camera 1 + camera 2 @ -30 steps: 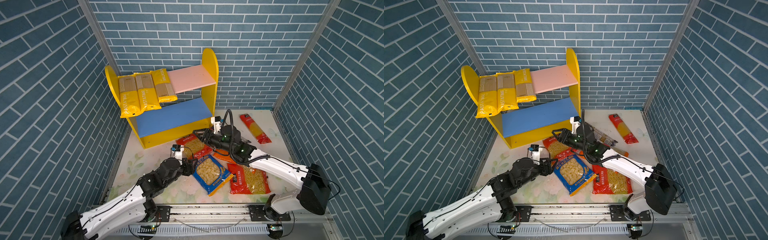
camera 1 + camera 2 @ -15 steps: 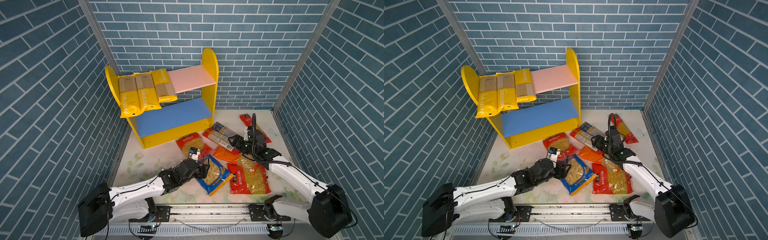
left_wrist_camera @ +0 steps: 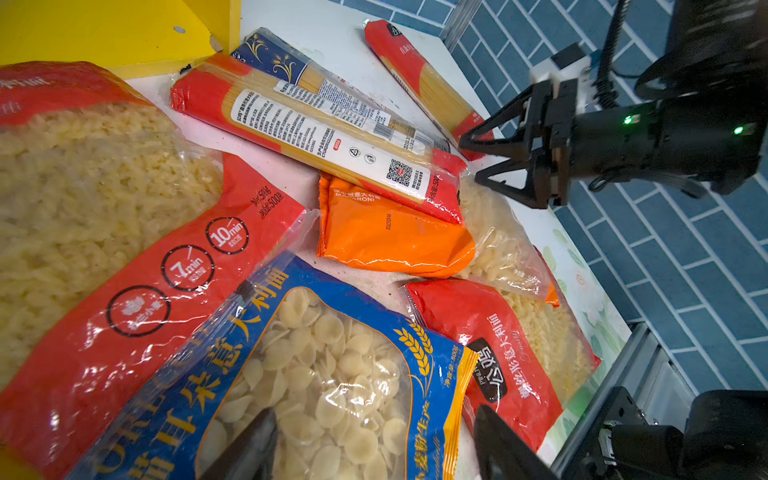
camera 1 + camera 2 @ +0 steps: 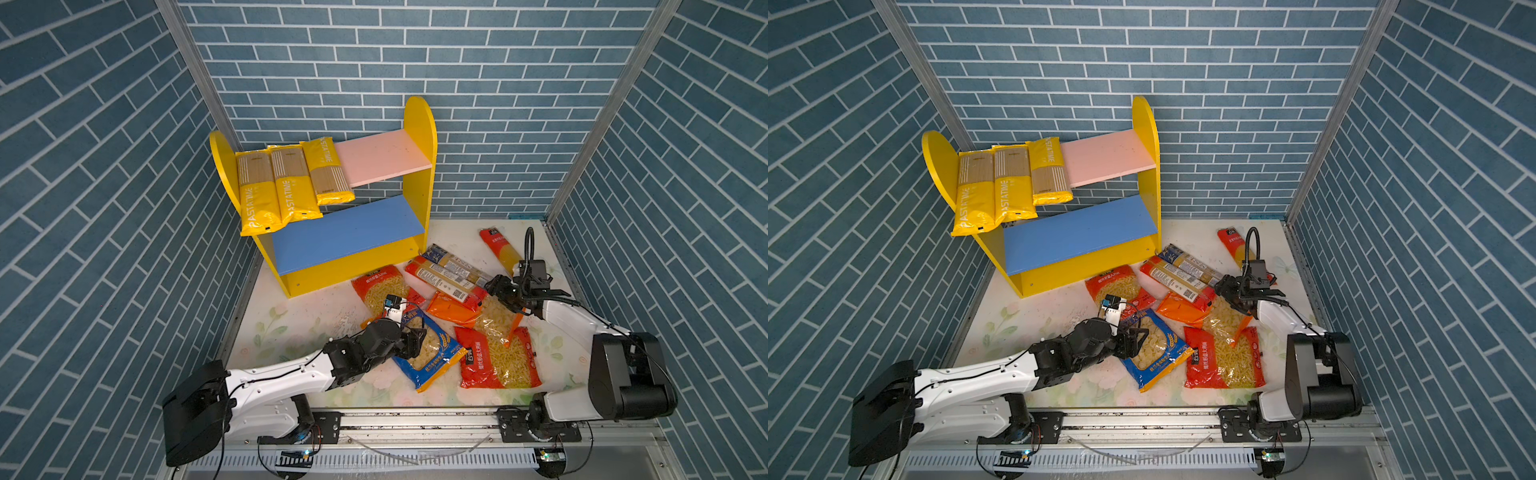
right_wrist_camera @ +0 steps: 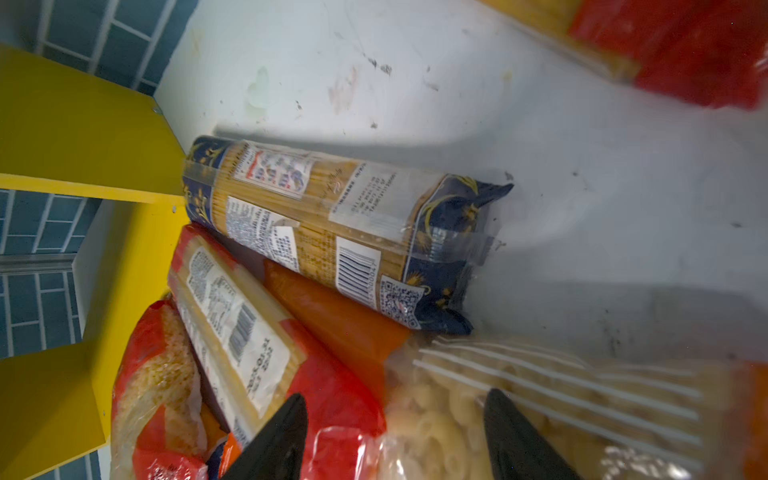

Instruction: Place and organize the pasta boxes and bags onto the shelf

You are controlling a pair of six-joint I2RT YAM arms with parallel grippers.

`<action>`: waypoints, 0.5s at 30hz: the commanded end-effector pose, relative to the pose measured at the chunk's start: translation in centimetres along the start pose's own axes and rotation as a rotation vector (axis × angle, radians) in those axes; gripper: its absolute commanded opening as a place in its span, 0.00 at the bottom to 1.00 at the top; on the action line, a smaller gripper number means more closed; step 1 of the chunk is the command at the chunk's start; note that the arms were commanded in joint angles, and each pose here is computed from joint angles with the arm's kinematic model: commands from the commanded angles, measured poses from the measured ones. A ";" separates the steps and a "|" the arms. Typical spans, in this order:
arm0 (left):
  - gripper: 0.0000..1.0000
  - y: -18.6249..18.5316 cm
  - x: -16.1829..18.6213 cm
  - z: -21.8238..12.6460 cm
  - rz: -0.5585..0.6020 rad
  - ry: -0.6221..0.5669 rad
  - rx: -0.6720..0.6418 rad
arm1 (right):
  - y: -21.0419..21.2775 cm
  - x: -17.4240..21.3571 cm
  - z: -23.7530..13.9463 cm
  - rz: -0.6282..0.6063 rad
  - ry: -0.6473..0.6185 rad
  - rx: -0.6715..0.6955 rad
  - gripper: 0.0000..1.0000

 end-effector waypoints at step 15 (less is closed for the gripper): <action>0.75 0.6 0.5 0.0 -0.003 -0.012 -0.018 | 3.9 0.9 1.9 -0.038 0.156 -0.299 0.61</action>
Point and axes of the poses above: each gripper's point midway between its finger pads, its own z axis out along the fingers, its own y axis along the line the jaws close on, x = y × z, the point moved 5 cm from there along -z, back along the fingers, and after that the axes turned 1 degree about z, right-handed, at the moved point
